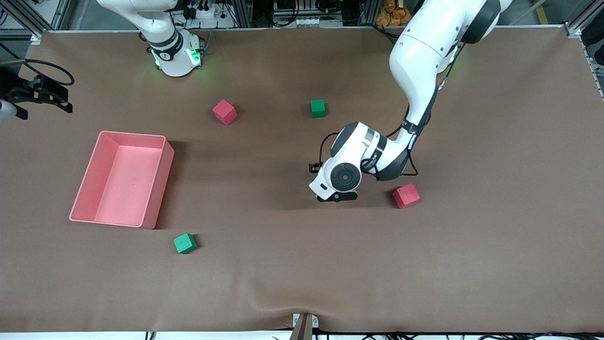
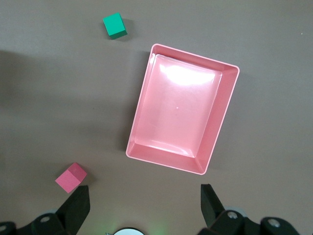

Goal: Place and upright button with both arms
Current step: 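Close the left gripper on the button's blue base, then lift the button with the left gripper and turn it cap up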

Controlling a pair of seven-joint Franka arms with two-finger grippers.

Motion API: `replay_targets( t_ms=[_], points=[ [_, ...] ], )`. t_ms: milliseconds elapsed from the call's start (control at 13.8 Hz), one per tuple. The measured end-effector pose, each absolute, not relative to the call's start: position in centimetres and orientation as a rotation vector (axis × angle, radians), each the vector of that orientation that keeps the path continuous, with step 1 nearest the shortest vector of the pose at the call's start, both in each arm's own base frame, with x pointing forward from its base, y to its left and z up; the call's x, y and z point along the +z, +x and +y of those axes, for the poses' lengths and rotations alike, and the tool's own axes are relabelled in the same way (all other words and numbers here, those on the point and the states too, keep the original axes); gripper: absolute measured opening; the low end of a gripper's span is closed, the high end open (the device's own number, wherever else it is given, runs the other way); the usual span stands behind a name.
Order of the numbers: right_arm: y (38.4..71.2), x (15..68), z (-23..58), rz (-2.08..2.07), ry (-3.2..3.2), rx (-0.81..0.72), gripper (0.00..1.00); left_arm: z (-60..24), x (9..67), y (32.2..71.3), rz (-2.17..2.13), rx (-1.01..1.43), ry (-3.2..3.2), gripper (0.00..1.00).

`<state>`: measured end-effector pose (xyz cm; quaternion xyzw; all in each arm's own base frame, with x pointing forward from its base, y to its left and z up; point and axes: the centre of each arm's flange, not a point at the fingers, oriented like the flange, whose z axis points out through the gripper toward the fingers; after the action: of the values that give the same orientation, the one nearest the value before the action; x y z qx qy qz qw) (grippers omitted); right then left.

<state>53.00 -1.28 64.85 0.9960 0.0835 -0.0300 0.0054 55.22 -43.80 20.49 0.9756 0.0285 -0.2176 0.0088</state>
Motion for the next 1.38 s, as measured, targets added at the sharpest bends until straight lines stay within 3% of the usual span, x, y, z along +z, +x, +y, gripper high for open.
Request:
replay_targets(
  t_ms=[1087, 1159, 1232, 1377],
  points=[
    [52.3, 67.1, -2.9, 0.027, 3.145, -0.080, 1.00, -45.6, 18.0, 54.6, 0.086, -0.628, 3.046, 0.71],
    [52.2, 67.3, -2.8, 0.029, 3.146, -0.082, 1.00, -45.6, 18.1, 54.7, 0.078, -0.625, 3.044, 0.68],
    [52.2, 67.2, -2.7, 0.035, 3.145, -0.086, 1.00, -45.5, 18.2, 54.8, 0.072, -0.623, 3.044, 0.57],
    [52.3, 67.2, -2.3, 0.046, 3.146, -0.086, 1.00, -45.5, 18.2, 54.9, 0.060, -0.620, 3.042, 0.54]
  ],
)
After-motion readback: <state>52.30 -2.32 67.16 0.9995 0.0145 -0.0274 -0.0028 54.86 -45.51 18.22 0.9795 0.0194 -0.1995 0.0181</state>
